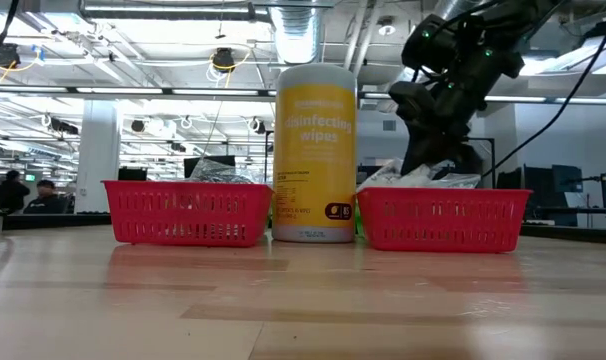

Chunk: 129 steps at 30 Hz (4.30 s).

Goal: Pick & Place Travel size toiletries
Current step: Put the vanity pack into the right green basket, then put the right deodorant into the right red basket

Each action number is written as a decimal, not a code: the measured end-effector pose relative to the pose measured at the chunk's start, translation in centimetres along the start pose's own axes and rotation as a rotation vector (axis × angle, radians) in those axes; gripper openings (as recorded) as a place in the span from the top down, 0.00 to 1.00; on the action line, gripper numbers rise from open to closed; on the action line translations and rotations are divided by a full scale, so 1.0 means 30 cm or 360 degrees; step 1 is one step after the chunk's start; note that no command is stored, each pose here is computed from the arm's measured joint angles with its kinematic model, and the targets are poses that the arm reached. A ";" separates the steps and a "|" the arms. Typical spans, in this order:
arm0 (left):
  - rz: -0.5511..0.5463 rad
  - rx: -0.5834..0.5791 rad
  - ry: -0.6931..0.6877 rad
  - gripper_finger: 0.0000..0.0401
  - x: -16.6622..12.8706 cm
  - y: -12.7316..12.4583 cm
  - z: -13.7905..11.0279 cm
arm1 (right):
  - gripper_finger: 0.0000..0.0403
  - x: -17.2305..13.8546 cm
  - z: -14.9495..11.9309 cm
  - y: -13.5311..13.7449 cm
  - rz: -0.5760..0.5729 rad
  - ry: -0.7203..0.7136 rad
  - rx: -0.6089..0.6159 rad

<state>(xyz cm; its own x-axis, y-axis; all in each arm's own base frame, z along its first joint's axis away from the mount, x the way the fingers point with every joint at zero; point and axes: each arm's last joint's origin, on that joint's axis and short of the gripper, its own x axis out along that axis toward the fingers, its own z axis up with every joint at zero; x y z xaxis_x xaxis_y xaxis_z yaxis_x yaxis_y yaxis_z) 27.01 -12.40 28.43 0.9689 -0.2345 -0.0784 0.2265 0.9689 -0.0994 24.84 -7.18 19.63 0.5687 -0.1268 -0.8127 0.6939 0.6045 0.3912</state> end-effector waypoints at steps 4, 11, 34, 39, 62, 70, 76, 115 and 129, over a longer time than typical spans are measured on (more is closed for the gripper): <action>0.0000 0.0000 0.0000 0.80 0.000 0.000 0.000 | 1.00 0.002 0.001 0.003 0.0042 -0.0006 -0.0003; 0.0001 0.0000 0.0000 0.80 0.000 0.000 0.000 | 0.98 0.003 -0.008 0.009 0.0042 0.0011 -0.0027; 0.0007 0.0000 0.0000 0.80 0.000 0.000 0.000 | 0.73 -0.006 -0.010 0.024 0.0079 -0.0016 -0.0247; 0.0007 0.0000 0.0000 0.80 0.000 0.000 0.000 | 0.67 -0.039 0.001 0.026 0.0069 0.0001 -0.0273; 0.0006 0.0006 0.0000 0.80 0.000 0.000 0.000 | 0.62 -0.033 0.138 -0.025 -0.0112 -0.0469 -0.0325; 0.0006 0.0010 -0.0001 0.80 0.000 0.000 0.000 | 0.54 -0.038 0.163 -0.061 -0.0155 -0.0497 -0.0327; 0.0006 0.0012 -0.0001 0.80 0.000 0.000 0.000 | 0.46 -0.045 0.186 -0.077 -0.0165 -0.0564 -0.0334; 0.0080 0.0055 -0.0008 0.80 0.000 0.006 0.001 | 0.46 0.223 0.241 -0.151 -0.0218 -0.0621 -0.0511; 0.0080 0.0055 -0.0007 0.80 0.000 0.006 0.001 | 0.80 0.214 0.248 -0.145 -0.0196 -0.0652 -0.0525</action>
<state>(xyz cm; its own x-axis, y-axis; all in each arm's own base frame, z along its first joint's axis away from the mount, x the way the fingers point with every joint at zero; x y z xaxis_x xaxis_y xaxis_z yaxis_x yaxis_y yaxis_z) 27.05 -12.24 28.43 0.9796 -0.1852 -0.0778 0.1807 0.9816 -0.0614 28.76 -16.49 15.91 0.6633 -0.4686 -0.5835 0.6281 0.7724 0.0938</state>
